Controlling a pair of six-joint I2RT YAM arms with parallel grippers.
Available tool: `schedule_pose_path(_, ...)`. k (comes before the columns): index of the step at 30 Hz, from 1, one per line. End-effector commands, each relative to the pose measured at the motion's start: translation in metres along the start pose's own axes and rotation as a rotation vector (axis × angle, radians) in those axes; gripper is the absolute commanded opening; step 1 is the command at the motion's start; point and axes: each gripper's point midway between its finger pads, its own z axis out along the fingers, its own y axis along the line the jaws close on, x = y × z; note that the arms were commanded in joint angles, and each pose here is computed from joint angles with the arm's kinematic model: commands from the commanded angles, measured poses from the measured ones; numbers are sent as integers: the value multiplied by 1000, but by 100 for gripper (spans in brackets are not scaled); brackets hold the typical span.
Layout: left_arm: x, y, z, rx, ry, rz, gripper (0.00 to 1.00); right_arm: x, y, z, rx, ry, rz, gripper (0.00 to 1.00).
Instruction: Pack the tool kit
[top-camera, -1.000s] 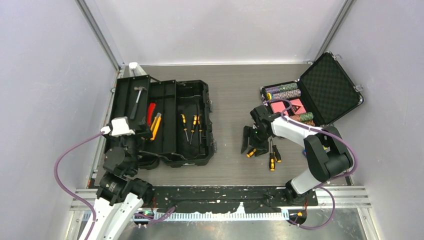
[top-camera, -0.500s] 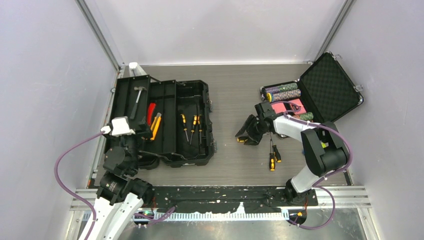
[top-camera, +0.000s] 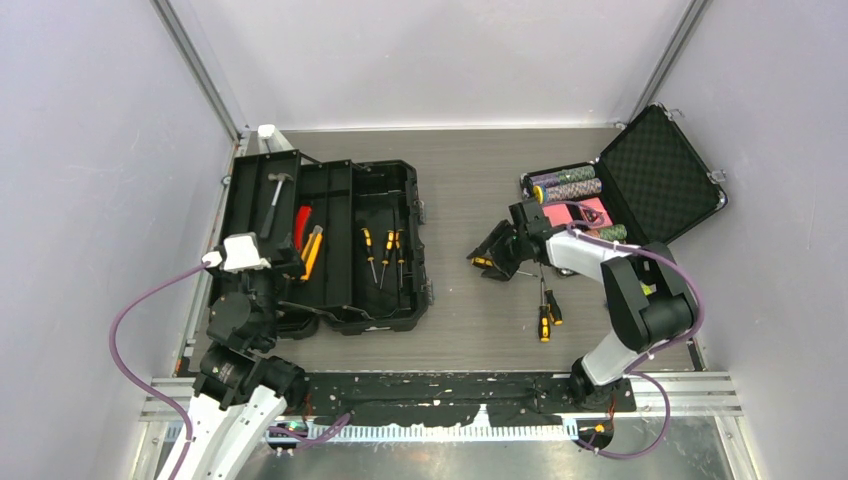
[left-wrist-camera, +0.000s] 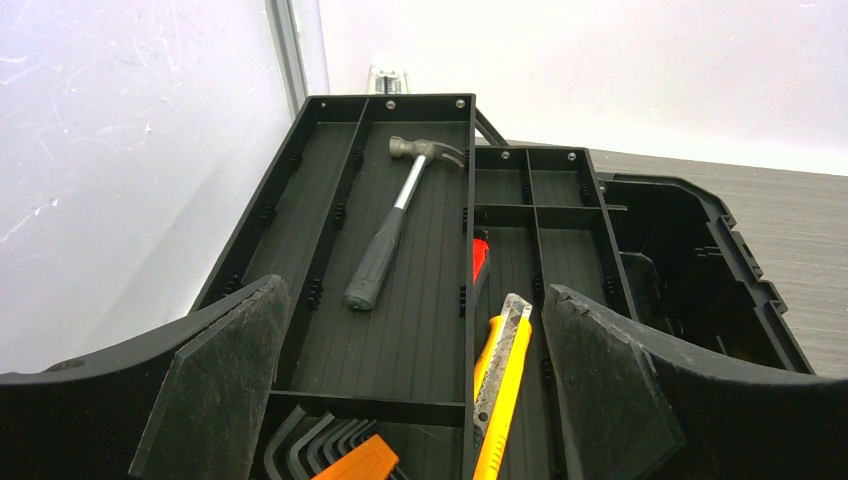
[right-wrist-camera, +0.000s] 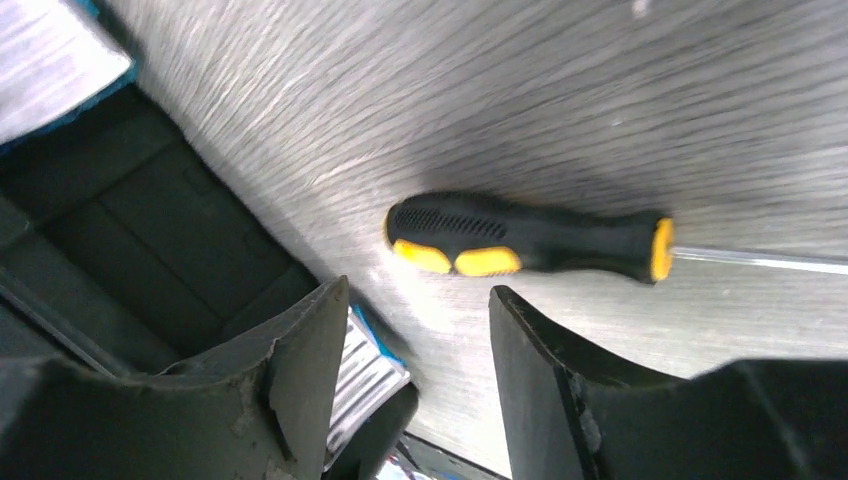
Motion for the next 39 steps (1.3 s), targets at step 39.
schedule_pose_path(39, -28, 3, -8, 17, -104, -65, 99, -29, -1, 14, 151, 228, -1792, 47)
